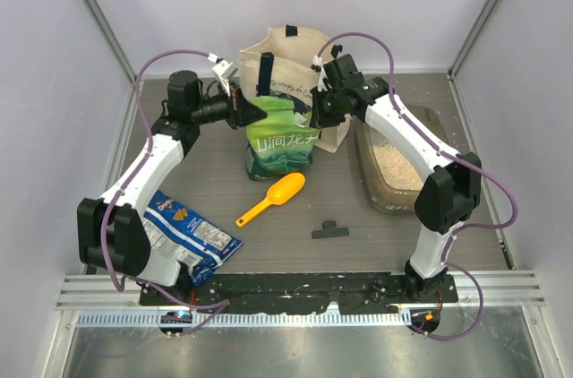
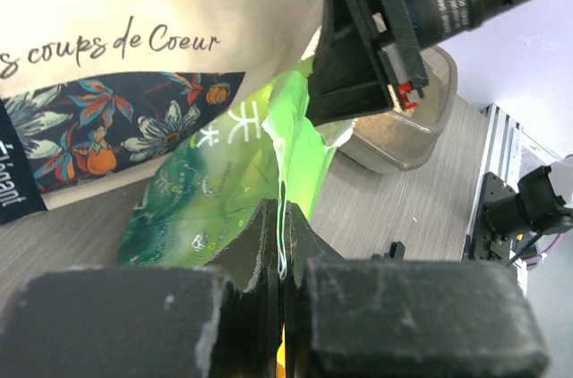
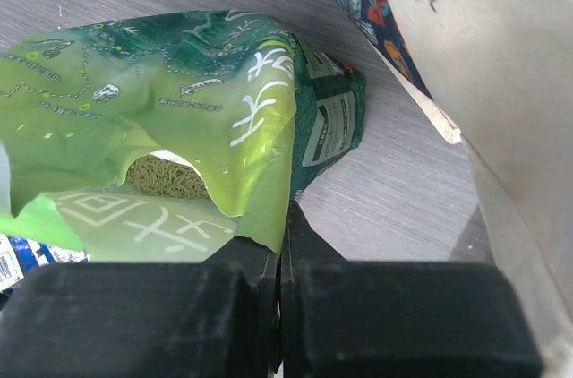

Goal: Fill the litter box with clean litter

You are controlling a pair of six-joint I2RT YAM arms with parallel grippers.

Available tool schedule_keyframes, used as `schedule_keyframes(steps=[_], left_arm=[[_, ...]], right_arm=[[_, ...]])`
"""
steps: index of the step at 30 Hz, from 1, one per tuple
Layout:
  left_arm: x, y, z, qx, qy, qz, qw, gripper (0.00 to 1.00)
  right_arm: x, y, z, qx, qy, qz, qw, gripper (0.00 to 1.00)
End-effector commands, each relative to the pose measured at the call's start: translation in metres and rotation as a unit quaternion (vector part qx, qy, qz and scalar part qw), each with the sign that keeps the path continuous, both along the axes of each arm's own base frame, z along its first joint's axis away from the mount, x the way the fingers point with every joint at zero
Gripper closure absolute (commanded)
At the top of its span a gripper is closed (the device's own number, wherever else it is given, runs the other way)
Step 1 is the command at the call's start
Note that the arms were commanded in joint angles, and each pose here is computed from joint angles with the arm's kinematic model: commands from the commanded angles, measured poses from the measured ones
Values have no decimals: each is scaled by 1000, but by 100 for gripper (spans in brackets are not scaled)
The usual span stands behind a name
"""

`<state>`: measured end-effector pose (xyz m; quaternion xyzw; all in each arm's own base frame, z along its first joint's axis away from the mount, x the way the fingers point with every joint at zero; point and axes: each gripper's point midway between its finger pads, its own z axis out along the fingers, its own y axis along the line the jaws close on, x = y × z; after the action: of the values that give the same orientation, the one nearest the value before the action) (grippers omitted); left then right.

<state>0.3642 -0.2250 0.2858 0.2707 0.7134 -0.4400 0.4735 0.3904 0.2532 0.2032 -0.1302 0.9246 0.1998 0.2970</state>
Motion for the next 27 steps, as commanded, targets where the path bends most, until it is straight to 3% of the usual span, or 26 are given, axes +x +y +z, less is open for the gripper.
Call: schedule_keyframes(steps=[1, 8, 14, 15, 17, 18, 20, 27], left_arm=[[28, 8, 89, -30, -158, 25, 987, 100], [41, 5, 115, -45, -178, 28, 983, 100], [38, 1, 68, -14, -137, -3, 990, 100], [37, 1, 64, -13, -134, -4, 991, 100], [32, 0, 61, -14, -133, -7, 991, 98], [32, 0, 62, -14, -133, -7, 991, 98], [31, -1, 62, -16, -130, -7, 991, 98], [27, -6, 65, -27, -124, -10, 992, 96]], right_arm=[[12, -51, 71, -6, -98, -85, 992, 99], [3, -67, 73, -20, -92, -118, 989, 99], [-8, -57, 36, 2, -33, -87, 996, 96], [-9, -57, 34, 2, -32, -79, 996, 77], [-8, -55, 33, -4, -47, -45, 998, 52], [-6, -57, 34, -10, -56, -38, 998, 47], [2, -58, 38, -23, -79, -20, 996, 40], [10, -35, 48, -22, -98, 67, 993, 34]])
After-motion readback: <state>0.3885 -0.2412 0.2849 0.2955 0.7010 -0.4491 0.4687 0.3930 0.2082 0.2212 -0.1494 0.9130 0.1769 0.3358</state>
